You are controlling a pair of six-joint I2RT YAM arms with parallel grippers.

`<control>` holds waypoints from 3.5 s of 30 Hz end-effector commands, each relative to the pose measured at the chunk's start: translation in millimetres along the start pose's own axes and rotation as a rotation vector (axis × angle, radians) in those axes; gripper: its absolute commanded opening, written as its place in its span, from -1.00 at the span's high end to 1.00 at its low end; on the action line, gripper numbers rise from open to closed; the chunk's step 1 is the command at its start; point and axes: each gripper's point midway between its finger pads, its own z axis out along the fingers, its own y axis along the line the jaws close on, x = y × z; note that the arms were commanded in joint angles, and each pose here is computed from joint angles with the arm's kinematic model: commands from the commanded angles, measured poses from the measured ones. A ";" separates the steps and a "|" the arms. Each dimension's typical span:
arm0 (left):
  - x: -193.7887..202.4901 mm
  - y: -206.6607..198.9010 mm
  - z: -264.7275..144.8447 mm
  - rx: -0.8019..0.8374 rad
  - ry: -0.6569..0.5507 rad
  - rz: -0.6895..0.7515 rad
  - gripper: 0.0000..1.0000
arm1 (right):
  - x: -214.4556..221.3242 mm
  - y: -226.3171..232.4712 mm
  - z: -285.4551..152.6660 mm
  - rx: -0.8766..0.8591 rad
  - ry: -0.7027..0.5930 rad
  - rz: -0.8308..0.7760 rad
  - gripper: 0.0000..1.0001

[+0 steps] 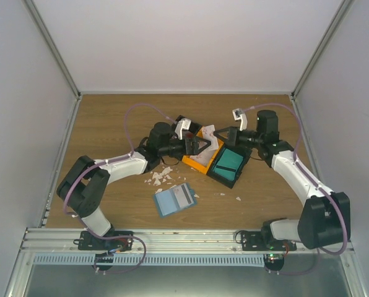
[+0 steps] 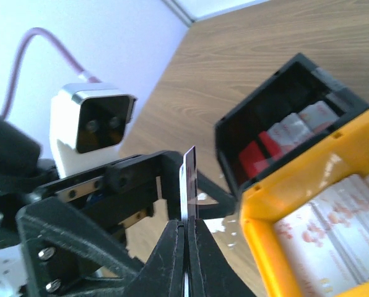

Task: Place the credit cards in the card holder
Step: Pick up the credit card from the storage box.

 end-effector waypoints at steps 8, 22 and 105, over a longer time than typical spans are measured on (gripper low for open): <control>-8.7 -54.5 -4.2 0.304 0.022 0.050 -0.43 | 8.2 49.5 -17.4 -0.295 0.017 -0.005 0.99; 4.0 -79.0 -26.0 0.408 0.057 0.142 1.00 | 3.0 49.2 -23.1 -0.264 -0.008 -0.040 0.34; -2.2 -131.0 -95.6 0.594 0.205 0.423 1.00 | 53.0 109.0 -32.0 -0.431 0.050 -0.347 0.50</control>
